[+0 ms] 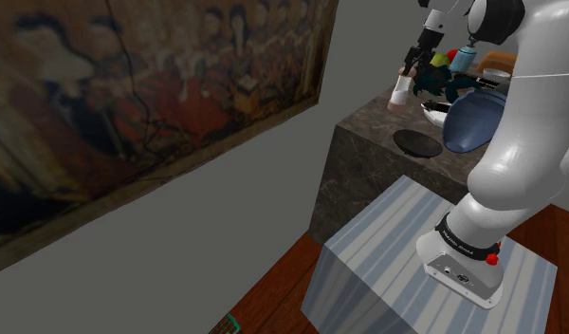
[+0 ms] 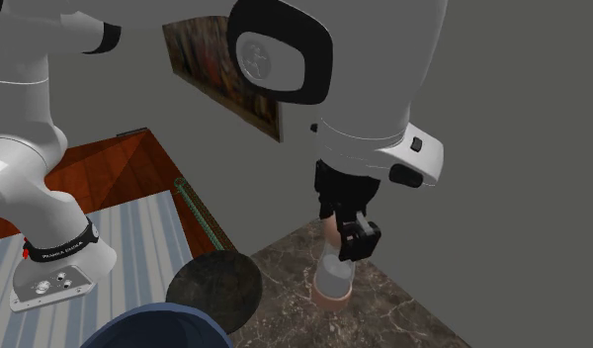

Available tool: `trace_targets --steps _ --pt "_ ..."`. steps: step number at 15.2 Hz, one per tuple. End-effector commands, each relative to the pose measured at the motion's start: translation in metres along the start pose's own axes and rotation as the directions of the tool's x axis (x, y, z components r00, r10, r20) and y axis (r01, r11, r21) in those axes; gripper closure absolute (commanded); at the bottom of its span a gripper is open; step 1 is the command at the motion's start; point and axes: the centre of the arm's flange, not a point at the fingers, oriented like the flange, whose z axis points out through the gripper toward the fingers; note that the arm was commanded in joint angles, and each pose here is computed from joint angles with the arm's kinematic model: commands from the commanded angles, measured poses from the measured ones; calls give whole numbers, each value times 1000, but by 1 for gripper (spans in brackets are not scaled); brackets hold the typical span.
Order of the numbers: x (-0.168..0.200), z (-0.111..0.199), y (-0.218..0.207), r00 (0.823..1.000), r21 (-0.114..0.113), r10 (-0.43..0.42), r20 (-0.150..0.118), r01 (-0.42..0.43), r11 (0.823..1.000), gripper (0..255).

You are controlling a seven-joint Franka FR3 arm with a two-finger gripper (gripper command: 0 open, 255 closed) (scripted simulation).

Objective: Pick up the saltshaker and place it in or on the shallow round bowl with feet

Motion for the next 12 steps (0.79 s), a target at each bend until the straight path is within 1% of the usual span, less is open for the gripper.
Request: trace_targets --steps 1,9,12 --pt "0 -12 -1 1000 0 0 0 0 1000 255" --pt "1 -53 -8 1000 0 0 0 0 1000 255" --pt "-33 -63 -25 1000 0 0 0 0 1000 255"
